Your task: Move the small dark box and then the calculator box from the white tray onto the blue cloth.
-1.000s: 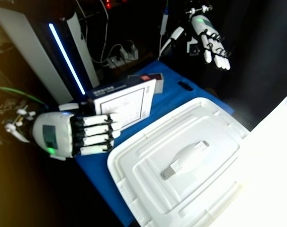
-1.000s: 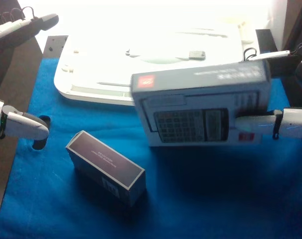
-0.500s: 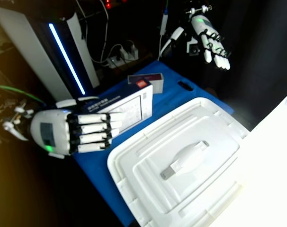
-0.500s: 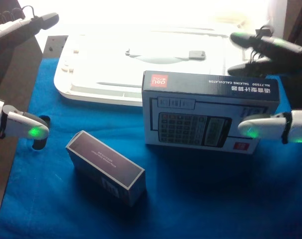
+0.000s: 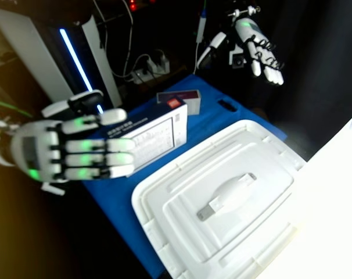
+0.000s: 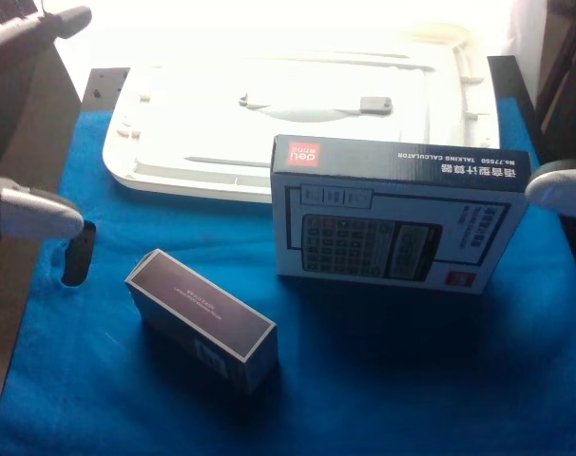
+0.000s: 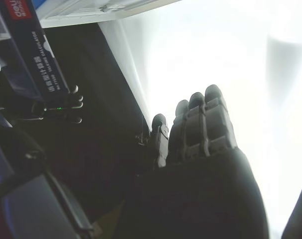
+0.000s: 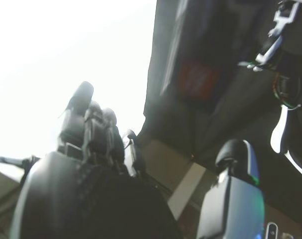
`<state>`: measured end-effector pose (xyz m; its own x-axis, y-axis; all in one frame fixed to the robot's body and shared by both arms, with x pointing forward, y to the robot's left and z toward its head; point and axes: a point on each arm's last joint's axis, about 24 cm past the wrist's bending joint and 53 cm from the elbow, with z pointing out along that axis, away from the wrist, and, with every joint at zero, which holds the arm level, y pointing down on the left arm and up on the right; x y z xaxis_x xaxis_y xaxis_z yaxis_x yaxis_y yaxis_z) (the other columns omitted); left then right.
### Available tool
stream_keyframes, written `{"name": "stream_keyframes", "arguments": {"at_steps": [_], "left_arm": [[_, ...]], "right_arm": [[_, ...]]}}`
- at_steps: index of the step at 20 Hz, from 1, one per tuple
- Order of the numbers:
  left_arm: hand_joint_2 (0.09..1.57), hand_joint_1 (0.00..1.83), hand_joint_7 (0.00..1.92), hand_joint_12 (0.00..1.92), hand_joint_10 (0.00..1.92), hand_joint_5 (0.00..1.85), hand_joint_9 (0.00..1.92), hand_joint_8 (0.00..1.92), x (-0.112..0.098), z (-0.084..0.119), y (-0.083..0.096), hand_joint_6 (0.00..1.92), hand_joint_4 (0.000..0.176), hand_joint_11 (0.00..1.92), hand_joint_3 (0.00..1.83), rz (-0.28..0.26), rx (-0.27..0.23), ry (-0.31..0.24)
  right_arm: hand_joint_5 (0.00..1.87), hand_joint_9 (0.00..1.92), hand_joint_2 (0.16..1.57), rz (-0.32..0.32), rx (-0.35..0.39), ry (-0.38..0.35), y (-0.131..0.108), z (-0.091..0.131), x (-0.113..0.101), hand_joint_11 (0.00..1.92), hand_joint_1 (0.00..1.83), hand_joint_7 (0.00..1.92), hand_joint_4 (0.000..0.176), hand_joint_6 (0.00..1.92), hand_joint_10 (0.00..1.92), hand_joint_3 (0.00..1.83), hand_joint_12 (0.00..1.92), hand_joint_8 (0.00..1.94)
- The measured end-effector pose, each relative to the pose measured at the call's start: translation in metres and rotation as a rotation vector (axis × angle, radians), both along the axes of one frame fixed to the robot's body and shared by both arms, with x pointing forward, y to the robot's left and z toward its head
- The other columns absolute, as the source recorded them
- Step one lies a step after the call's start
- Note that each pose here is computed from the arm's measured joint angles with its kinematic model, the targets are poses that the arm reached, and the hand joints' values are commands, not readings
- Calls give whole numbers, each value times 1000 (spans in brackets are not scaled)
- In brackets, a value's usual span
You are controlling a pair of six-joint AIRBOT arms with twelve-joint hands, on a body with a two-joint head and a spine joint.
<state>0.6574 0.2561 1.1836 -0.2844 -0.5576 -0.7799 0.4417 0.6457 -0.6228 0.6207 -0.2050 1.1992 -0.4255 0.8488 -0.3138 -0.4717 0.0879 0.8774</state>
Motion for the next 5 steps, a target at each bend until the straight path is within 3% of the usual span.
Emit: {"name": "stream_keyframes", "arguments": {"at_steps": [3, 4, 5], "left_arm": [[655, 646, 31, 0, 0, 0, 0, 9, -2, 6, -1, 0, 176, 0, 17, 0, 0, -19], [655, 641, 35, 0, 0, 0, 0, 9, -4, 9, 1, 0, 176, 0, 14, 6, -10, -26], [655, 641, 35, 0, 0, 0, 0, 9, -4, 10, 2, 0, 176, 0, 14, 8, -9, -32]], "right_arm": [[0, 0, 734, -8, -3, -19, -2, 5, -1, 0, 696, 0, 176, 0, 0, 0, 627, 0], [0, 0, 712, -1, -13, -23, 0, 4, -2, 0, 747, 0, 176, 0, 0, 0, 511, 0], [0, 0, 712, 1, -18, -25, 1, 4, -3, 0, 747, 0, 176, 0, 0, 0, 511, 0]]}}
